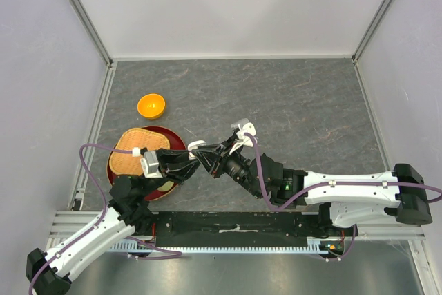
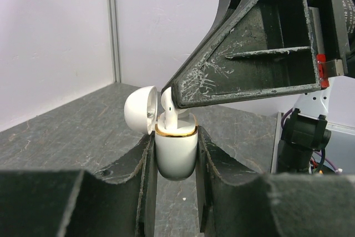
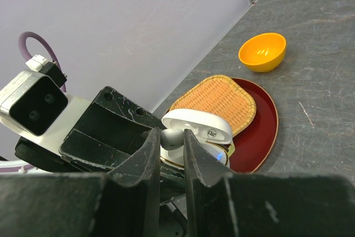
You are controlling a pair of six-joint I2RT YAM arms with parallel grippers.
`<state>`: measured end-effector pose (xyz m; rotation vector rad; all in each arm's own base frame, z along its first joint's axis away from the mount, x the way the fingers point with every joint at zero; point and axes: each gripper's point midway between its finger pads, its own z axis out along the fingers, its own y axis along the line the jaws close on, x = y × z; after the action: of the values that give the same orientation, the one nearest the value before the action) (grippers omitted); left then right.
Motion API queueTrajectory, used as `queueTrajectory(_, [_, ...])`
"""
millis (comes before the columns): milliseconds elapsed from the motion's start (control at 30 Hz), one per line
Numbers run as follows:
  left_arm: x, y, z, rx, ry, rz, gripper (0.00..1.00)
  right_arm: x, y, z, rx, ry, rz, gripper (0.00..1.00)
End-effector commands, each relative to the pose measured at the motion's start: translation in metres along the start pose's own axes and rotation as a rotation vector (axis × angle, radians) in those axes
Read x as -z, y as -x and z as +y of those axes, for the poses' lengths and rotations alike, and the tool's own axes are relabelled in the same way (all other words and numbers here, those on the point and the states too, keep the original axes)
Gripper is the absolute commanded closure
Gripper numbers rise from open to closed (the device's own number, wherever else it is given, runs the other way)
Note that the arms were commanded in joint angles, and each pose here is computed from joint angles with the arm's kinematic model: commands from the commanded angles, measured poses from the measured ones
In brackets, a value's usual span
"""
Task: Insert the wireless bluetooth earbuds into the charging case
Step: Place the earbud in the charging case.
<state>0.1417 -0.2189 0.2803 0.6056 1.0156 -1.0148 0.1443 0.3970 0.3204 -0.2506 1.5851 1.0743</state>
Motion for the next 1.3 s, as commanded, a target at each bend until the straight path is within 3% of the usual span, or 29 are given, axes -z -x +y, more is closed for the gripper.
queueTrajectory(0, [-0.006,0.043,-0.004,-0.084,-0.020,-0.129,0.98,0.002,0.014,-0.004,0.012,-0.032,-0.016,0.84])
queueTrajectory(733, [-0.005,0.036,-0.006,-0.065,-0.031,-0.109,0.98,0.001,0.021,-0.002,-0.020,-0.034,-0.047,0.63])
queueTrajectory(1267, [-0.006,0.032,-0.006,-0.057,-0.033,-0.094,0.98,0.007,0.042,0.017,-0.031,0.060,-0.090,0.59])
